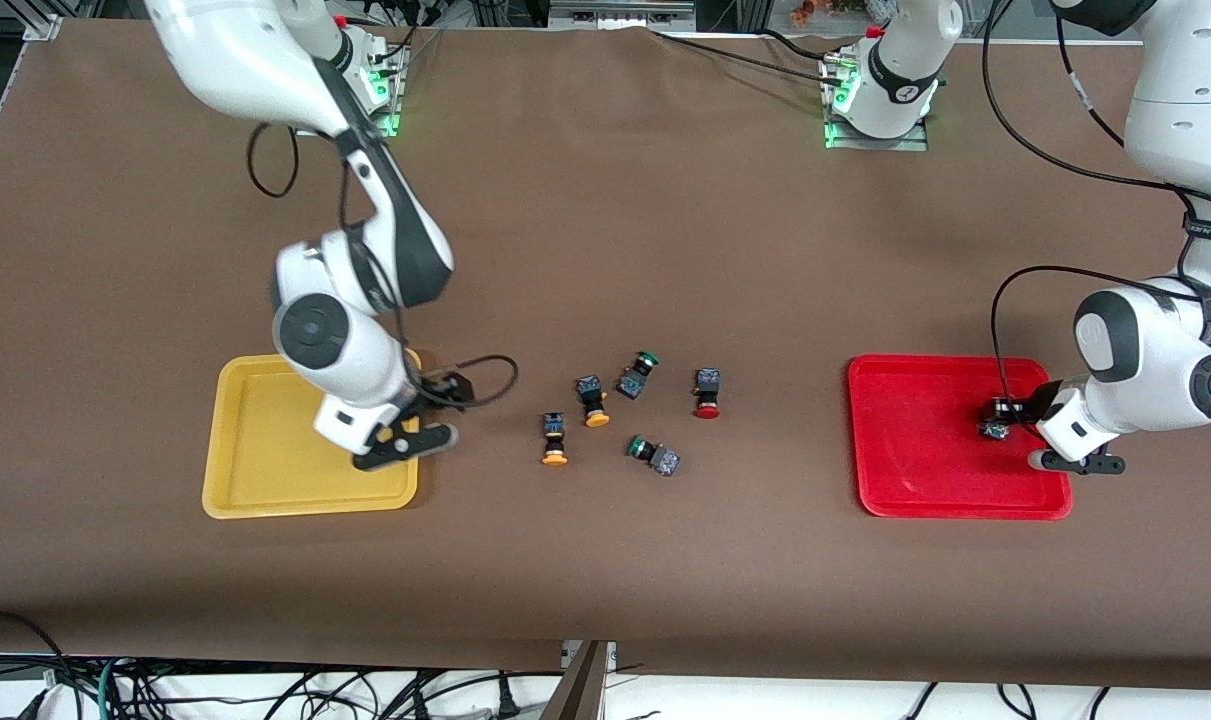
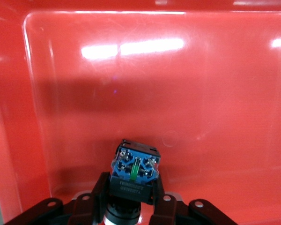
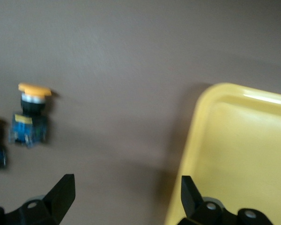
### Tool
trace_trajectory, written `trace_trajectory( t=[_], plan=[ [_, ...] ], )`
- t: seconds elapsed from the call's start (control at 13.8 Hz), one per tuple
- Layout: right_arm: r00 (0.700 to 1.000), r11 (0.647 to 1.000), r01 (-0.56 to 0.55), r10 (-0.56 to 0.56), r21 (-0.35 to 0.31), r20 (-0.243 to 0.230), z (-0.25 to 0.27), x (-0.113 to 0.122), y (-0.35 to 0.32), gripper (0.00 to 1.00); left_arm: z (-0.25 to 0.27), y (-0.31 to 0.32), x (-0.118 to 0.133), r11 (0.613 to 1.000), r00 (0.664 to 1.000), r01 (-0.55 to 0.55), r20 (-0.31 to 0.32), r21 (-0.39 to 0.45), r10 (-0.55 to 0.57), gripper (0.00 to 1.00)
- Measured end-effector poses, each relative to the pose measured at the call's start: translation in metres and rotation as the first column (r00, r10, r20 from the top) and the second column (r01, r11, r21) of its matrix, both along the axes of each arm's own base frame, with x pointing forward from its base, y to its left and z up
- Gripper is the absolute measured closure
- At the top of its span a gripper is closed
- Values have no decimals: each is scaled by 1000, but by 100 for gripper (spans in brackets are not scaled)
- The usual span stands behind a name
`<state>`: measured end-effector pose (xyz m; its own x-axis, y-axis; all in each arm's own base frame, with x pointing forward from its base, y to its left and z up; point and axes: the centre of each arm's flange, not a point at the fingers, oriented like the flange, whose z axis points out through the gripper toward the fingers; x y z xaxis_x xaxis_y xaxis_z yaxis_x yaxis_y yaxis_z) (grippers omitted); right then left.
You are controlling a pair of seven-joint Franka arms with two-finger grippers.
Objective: Place red and yellow buttons in trays
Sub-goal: 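Place the red button in the red tray while the right gripper reaches buttons, then grasp a yellow button with the right gripper while the left gripper grasps another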
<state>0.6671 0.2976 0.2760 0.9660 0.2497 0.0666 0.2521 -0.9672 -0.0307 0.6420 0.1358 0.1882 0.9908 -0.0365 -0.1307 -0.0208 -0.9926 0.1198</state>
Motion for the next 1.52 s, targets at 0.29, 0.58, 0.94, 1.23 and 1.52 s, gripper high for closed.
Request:
trace_trajectory(
  t=[0.29, 0.58, 0.94, 1.23, 1.52],
  plan=[
    [992, 989, 112, -117, 97, 47, -41, -3, 70, 0, 21, -20, 10, 1000, 999, 15, 35, -15, -15, 18],
    [982, 973, 172, -182, 154, 54, -65, -17, 111, 0, 67, -148, 35, 997, 997, -25, 69, -71, 30, 0],
    [987, 980, 152, -157, 131, 33, -93, -33, 129, 1, 59, -320, 26, 996, 997, -67, 33, -63, 70, 0],
    [986, 979, 156, -163, 131, 43, -90, -28, 124, 30, 37, -405, -3, 999, 1000, 15, 3, -45, -14, 0],
    [983, 977, 170, -177, 127, 45, -89, -22, 114, 67, 11, -440, -21, 997, 997, 82, 5, 1, -82, 0]
  ],
)
